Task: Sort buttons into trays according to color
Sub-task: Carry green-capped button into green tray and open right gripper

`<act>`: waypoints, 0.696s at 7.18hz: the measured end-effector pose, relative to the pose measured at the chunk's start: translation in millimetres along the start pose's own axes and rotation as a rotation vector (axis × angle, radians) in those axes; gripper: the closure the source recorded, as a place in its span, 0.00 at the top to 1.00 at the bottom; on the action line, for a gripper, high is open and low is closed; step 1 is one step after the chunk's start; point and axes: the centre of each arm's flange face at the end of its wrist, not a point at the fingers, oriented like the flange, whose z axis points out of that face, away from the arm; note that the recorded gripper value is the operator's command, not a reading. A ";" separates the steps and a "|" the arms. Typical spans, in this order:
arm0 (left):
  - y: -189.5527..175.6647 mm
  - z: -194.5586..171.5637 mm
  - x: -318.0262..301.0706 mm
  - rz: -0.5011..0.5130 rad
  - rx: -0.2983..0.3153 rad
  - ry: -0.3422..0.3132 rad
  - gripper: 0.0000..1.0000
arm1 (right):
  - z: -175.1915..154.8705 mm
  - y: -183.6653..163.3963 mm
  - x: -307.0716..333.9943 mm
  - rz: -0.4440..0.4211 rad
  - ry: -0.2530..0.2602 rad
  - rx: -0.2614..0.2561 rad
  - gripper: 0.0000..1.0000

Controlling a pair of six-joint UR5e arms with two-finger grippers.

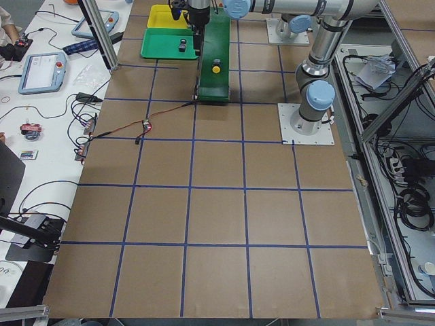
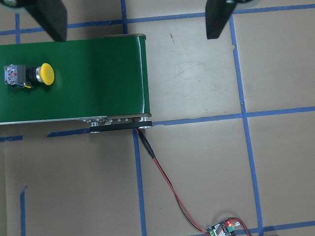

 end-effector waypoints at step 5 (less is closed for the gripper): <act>-4.6 5.7 -0.5 0.000 -0.006 -0.001 1.00 | 29.6 -8.7 -14.7 -0.016 -0.022 0.016 1.00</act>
